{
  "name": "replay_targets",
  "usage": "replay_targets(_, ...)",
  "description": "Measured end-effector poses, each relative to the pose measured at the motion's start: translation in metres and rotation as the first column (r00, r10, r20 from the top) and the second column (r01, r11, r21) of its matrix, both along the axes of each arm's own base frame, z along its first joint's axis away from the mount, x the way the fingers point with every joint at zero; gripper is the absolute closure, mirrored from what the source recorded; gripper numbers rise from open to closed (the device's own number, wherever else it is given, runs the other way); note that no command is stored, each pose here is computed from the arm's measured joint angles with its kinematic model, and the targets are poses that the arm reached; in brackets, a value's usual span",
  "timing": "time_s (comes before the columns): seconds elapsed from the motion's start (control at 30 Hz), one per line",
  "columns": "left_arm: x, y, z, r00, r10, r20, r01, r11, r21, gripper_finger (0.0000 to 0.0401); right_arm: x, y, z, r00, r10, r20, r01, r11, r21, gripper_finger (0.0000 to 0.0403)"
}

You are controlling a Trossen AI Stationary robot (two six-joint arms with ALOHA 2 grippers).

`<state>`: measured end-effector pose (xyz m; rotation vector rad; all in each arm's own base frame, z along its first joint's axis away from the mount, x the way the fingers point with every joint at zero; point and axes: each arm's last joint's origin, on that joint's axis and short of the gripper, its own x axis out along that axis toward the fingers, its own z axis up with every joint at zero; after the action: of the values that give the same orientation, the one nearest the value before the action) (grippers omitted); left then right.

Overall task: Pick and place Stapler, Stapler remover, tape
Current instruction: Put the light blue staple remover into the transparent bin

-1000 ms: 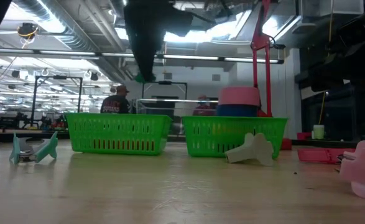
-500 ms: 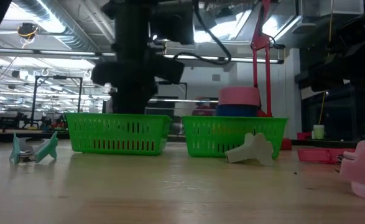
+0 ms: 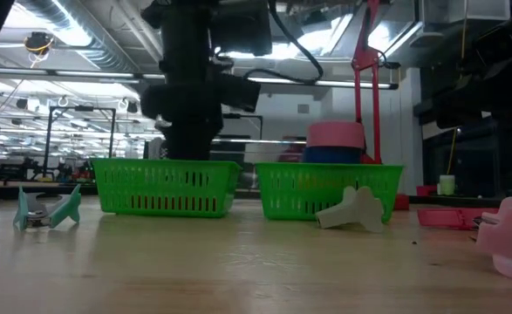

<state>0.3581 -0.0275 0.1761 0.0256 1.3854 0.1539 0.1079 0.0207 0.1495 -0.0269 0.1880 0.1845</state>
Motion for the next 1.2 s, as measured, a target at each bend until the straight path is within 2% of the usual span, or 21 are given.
replay_targets(0.3,-0.006,0.003,0.023,0.998,0.011,0.063,-0.012,1.0,0.017,0.0245,0.0,0.0,0.0,1.0,0.0,0.0,0.0,1.0,0.0,0.0331)
replay_targets(0.43,-0.011,0.004,0.037,0.995,0.013,0.103,-0.016,1.0,0.026,0.0242,0.0,0.0,0.0,1.0,0.0,0.0,0.0,1.0,0.0,0.0331)
replay_targets(0.63,-0.017,0.006,0.056,0.985,0.026,0.17,-0.041,0.995,0.091,0.0246,0.0,0.0,0.0,1.0,0.0,0.0,0.0,1.0,0.0,0.0331)
replay_targets(0.87,-0.023,-0.008,0.068,0.974,0.019,0.224,-0.05,0.99,0.131,0.0244,0.0,0.0,0.0,1.0,0.0,0.0,0.0,1.0,0.0,0.0331)
replay_targets(1.03,-0.027,-0.023,0.072,0.961,0.083,0.266,-0.111,0.989,0.094,0.0248,0.0,0.0,0.0,1.0,0.0,0.0,0.0,1.0,0.0,0.0331)
replay_targets(1.2,-0.031,-0.039,0.075,0.93,0.205,0.304,-0.219,0.976,0.012,0.0246,0.0,0.0,0.0,1.0,0.0,0.0,0.0,1.0,0.0,0.0331)
